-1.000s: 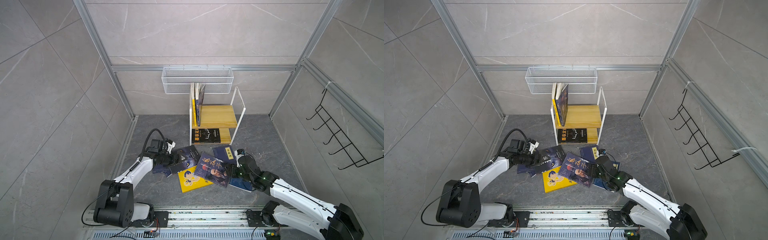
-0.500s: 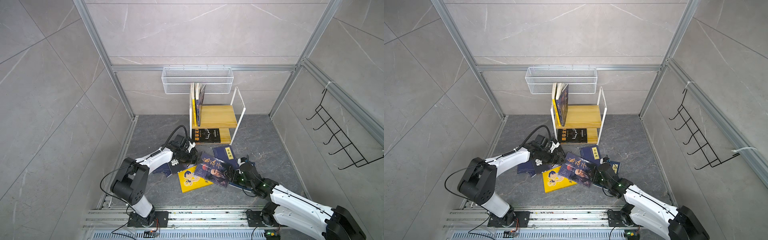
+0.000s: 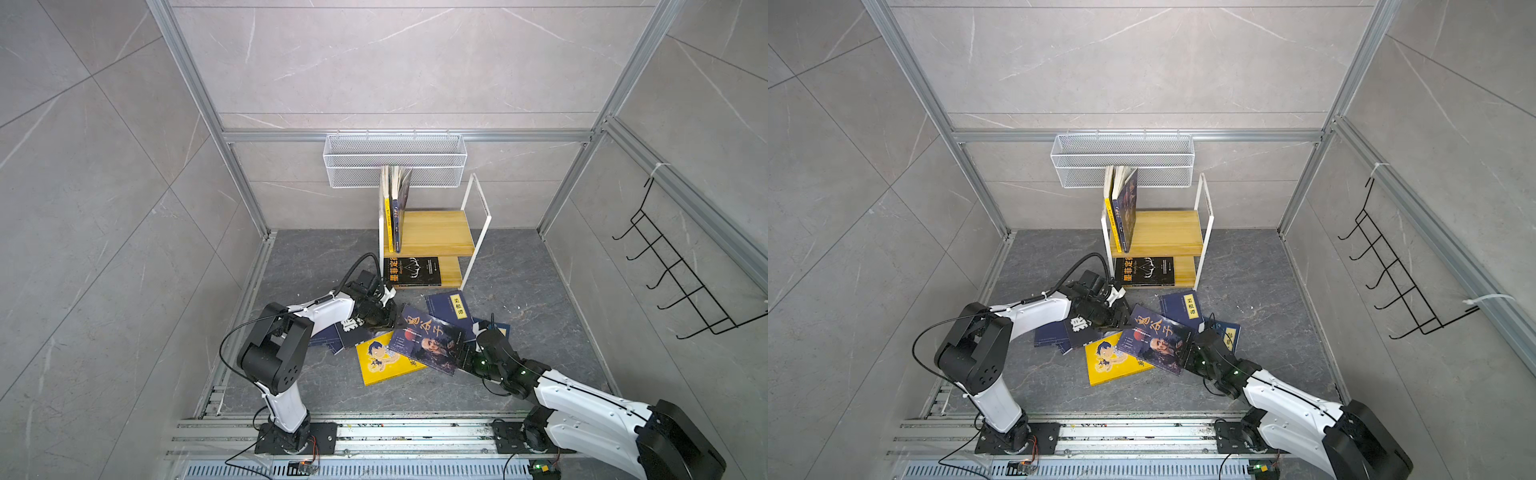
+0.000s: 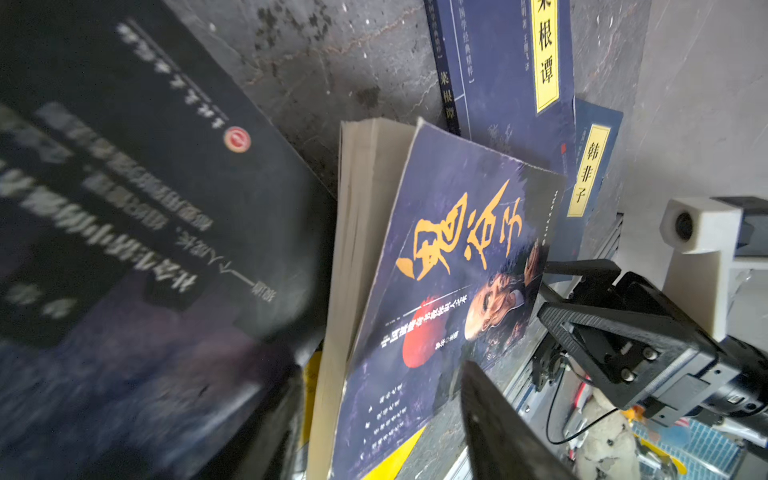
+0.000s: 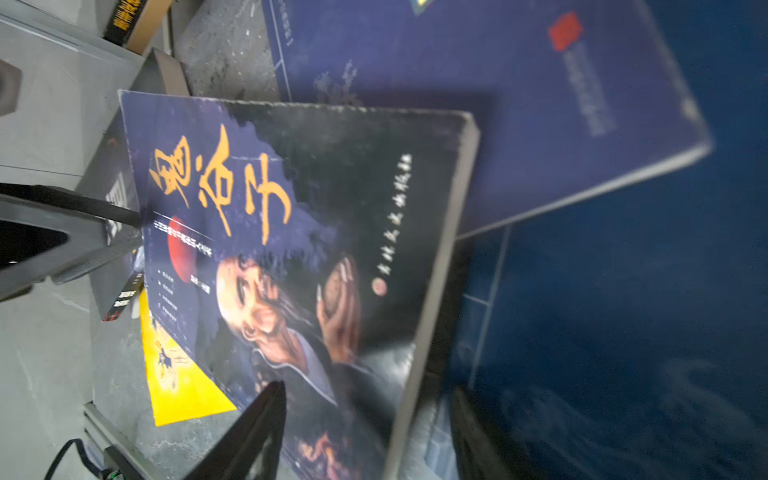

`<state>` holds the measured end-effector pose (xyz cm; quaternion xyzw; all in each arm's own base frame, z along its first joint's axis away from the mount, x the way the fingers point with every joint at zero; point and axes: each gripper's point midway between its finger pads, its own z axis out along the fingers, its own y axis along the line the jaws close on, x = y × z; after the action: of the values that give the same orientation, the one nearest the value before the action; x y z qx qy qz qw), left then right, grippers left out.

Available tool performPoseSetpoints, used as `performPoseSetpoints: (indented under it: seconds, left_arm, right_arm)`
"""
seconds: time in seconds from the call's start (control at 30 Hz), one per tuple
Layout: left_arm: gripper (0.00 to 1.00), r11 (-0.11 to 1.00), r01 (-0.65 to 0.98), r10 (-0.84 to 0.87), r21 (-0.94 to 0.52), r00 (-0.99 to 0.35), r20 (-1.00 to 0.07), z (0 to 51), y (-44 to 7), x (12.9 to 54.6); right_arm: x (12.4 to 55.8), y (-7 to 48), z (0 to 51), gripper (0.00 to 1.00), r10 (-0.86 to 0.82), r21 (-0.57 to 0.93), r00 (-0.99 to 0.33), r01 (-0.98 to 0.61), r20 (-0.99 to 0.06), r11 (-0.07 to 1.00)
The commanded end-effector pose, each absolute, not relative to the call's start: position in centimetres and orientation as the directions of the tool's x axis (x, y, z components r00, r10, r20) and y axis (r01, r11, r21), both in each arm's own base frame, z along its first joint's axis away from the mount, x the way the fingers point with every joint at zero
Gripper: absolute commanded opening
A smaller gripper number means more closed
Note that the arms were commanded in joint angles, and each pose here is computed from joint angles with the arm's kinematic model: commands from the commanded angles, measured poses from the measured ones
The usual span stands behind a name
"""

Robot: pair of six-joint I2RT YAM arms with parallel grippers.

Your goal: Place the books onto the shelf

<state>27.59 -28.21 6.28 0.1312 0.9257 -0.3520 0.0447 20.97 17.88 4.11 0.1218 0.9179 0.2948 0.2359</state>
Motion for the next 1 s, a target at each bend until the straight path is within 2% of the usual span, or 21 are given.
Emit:
performPoseSetpoints:
  seconds: [0.0, 0.13, 0.23, 0.53, 0.8, 0.97]
  left_arm:
    - [0.49, 0.708, 0.264, 0.225, -0.655, -0.963, -0.145, 6.1, -28.7, 27.1]
    - [0.29, 0.714, 0.254, 0.226, -0.653, -0.966, -0.129, 5.5, -28.6, 26.8]
    - [0.21, 0.717, 0.248, 0.228, -0.651, -0.967, -0.118, 5.0, -28.5, 26.5]
    - [0.14, 0.713, 0.228, 0.228, -0.664, -0.97, -0.088, 4.3, -28.6, 26.0]
    - [0.09, 0.708, 0.224, 0.23, -0.669, -0.97, -0.081, 4.2, -28.6, 25.8]
    - [0.08, 0.706, 0.231, 0.232, -0.67, -0.969, -0.089, 4.5, -28.6, 25.9]
  right_arm:
    - [21.0, 18.4, 3.2, 0.65, 0.357, 0.608, -0.873, 0.091, -0.332, 0.789]
    - [21.3, 19.2, 3.5, 0.65, 0.379, 0.654, -0.868, 0.087, -0.321, 0.752]
    - [21.7, 19.7, 4.8, 0.64, 0.38, 0.681, -0.861, 0.055, -0.338, 0.73]
    - [22.1, 20.8, 10.2, 0.6, 0.382, 0.755, -0.838, -0.054, -0.39, 0.653]
    - [22.3, 21.2, 12.9, 0.57, 0.397, 0.79, -0.823, -0.099, -0.407, 0.605]
    - [22.2, 21.0, 13.7, 0.44, 0.397, 0.793, -0.814, -0.121, -0.423, 0.597]
